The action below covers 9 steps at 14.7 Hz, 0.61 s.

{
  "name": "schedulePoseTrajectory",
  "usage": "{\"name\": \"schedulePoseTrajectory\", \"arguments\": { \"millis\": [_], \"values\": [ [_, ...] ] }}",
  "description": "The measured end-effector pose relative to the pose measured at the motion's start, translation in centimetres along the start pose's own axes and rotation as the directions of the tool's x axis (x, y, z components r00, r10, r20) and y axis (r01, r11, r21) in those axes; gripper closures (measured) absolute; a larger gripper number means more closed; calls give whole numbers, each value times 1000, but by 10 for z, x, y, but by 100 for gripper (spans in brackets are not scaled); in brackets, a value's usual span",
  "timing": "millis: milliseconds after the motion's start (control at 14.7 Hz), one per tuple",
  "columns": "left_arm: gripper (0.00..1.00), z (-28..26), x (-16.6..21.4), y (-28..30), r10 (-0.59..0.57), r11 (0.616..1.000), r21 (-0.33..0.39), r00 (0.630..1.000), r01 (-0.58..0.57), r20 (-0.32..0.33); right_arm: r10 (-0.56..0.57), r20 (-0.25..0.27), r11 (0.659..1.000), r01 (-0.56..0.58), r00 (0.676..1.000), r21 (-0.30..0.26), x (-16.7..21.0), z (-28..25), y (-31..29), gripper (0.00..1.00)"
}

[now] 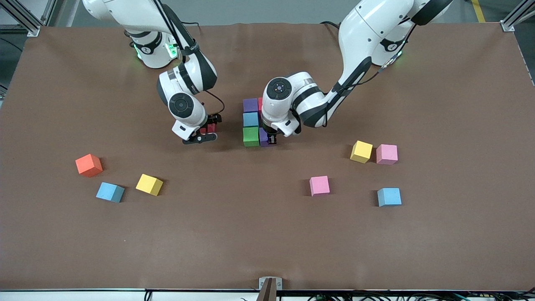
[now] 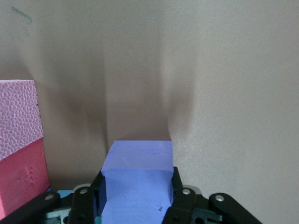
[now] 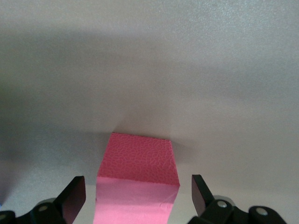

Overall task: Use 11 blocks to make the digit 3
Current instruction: 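Grasp the pink cube with the right gripper while the left gripper lowers purple, then open the left gripper off purple while the right gripper carries pink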

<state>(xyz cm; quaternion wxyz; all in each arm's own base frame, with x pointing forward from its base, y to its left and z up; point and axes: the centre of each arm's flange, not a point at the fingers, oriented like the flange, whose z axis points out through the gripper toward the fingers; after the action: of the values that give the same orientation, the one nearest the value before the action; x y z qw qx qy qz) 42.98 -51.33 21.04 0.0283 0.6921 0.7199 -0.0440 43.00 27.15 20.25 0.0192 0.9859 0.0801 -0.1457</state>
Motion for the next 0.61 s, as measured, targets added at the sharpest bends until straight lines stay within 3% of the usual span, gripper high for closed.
{"name": "schedulePoseTrajectory", "arguments": {
  "millis": [203,271,475,610],
  "values": [
    [46,0,0,0,0,1000,0,1000,0,1,0,2,1000,0,1000,-1,-1,2,0,2],
    [46,0,-1,1,-1,1000,0,1000,1,2,0,3,1000,0,1000,-1,-2,2,0,7],
    [46,0,-1,2,-2,1000,0,1000,2,4,-1,2,1000,1,1000,0,-2,2,-1,40],
    [44,1,-2,2,-2,1000,0,1000,2,5,-1,0,1000,1,1000,1,-2,1,-1,43]
  ]
}}
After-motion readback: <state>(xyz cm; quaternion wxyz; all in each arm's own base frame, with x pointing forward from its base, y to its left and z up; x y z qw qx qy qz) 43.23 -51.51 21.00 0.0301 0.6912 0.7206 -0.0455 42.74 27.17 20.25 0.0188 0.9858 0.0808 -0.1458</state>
